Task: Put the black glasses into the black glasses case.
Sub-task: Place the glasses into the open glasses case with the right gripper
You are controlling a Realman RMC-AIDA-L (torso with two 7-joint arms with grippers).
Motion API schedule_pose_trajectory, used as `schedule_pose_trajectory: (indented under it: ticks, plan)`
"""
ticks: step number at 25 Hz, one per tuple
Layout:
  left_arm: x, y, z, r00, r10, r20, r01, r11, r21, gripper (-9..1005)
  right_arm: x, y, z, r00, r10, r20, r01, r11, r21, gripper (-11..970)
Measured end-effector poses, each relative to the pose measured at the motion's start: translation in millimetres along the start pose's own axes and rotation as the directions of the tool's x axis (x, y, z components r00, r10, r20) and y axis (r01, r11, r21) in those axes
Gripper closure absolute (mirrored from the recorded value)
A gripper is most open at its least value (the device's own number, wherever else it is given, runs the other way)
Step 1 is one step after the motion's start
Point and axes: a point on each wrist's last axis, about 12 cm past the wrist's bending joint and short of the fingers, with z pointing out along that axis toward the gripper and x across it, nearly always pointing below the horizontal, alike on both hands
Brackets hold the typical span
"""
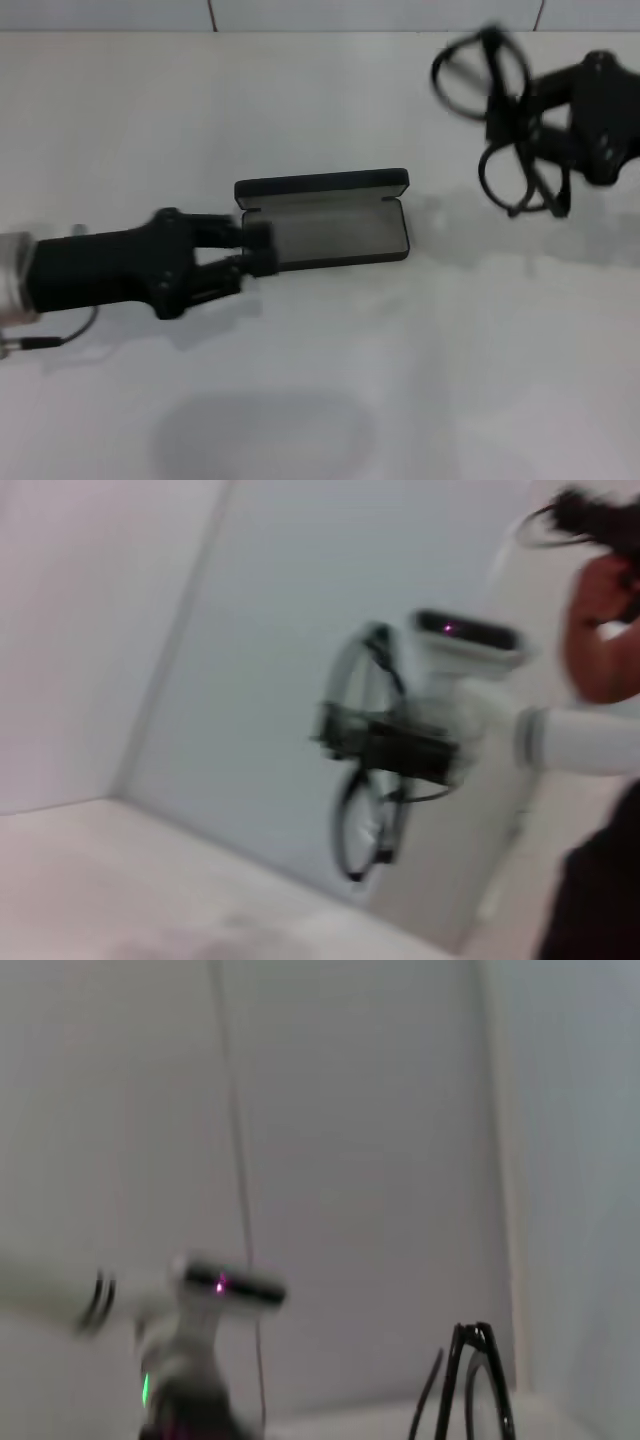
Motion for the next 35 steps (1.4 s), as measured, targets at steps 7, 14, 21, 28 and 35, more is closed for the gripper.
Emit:
schedule_pose_trajectory:
  ticks: [7,14,21,28,35]
  plan:
    - [10.2,-0.3,-23.9,0.999,-0.008,0.032,0.013,0.991,-0.135,509,-0.2,8.1,47.5,0.919,-0.226,-0.322,0.182,0.970,-0.162,784]
    - [15.0,6.7,-16.5,0.999,-0.049,-0.016,0.046,0.986,-0.157,294,4.7,6.4,118.7,0.789,-0.414,-0.454,0.307,0.906,-0.291,782]
    - [14.6,7.9,-16.4,0.998,-0.067,-0.018,0.063,0.986,-0.155,247,-0.4,-5.9,163.1,0.694,-0.503,-0.515,0.353,0.862,-0.364,780]
    - [14.0,8.2,-27.6,0.996,-0.085,-0.013,0.081,0.980,-0.184,236,0.7,-9.7,180.9,0.629,-0.560,-0.539,0.421,0.828,-0.369,778]
    - [14.2,8.8,-29.7,0.996,-0.093,-0.008,0.089,0.976,-0.197,237,10.1,-12.6,188.8,0.616,-0.553,-0.560,0.457,0.831,-0.318,776]
